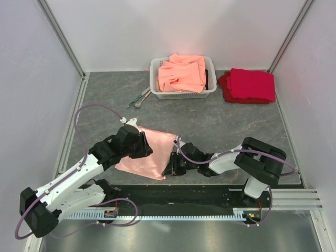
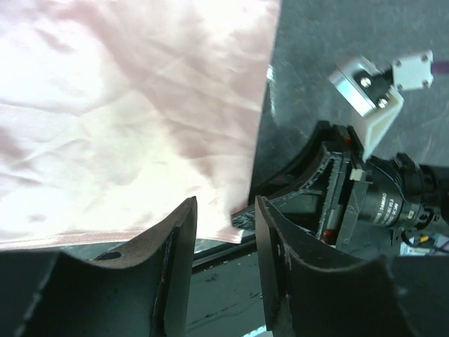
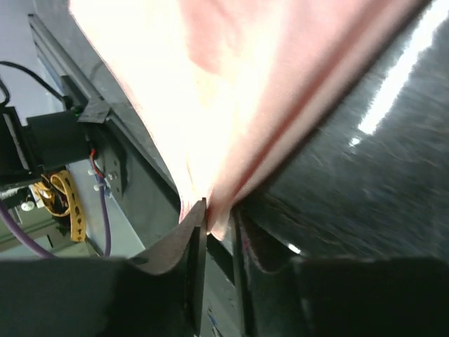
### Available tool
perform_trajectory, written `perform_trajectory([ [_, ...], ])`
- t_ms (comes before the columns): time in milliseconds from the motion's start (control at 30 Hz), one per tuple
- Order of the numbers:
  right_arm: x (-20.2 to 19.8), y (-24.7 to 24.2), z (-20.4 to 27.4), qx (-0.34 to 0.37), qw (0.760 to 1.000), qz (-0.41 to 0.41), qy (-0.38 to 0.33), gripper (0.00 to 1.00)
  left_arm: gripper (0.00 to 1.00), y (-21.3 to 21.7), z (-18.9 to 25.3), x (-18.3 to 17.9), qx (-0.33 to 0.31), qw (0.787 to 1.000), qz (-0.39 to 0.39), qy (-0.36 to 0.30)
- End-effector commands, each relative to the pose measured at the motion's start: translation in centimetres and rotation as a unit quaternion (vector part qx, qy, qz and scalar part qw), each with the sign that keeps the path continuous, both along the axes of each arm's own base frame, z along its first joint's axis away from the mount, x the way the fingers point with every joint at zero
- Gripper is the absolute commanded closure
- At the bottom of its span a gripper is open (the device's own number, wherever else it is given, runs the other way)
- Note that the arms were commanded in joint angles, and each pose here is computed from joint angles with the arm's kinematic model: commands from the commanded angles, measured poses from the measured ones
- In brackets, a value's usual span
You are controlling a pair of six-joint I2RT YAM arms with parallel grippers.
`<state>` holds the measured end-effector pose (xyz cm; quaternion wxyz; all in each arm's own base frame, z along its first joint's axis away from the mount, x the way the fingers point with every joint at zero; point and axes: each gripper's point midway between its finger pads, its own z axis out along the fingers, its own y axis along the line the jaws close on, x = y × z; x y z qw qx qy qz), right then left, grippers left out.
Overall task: Fold the napkin into a case and place the utensils inside
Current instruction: Move the lower triangle-folded napkin to the center of the board.
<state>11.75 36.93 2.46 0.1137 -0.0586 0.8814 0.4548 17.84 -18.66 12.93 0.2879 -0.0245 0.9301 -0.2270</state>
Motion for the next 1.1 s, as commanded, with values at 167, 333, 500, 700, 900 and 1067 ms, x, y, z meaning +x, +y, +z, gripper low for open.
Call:
perform_trajectory([
  [167,1.8,-9.6,-5.2,-0.105,0.992,-0.064,0.017,1.00,0.53,1.7,1.6,3.1,-0.022,1.000,0.007,-0.017],
  [333,4.2,-16.9,-5.9,-0.241,0.966,-0.088,-0.030,1.00,0.54,-0.3,0.0,4.8,-0.054,0.998,-0.007,0.006],
  [500,5.2,-19.9,-4.0,-0.288,0.947,-0.136,-0.032,0.77,0.59,-2.9,-1.5,7.0,-0.108,0.993,-0.004,0.041],
  [700,8.7,-20.4,0.5,-0.298,0.931,-0.190,-0.089,0.36,0.64,-2.7,-0.7,10.5,-0.124,0.991,0.034,0.027],
  [900,13.6,-19.0,4.1,-0.290,0.928,-0.190,-0.138,0.35,0.73,-3.9,-2.1,10.6,-0.139,0.989,0.012,0.055],
  [1067,18.2,-16.1,6.1,-0.255,0.935,-0.185,-0.164,0.43,0.82,-3.8,-4.8,8.8,-0.140,0.987,0.006,0.080],
])
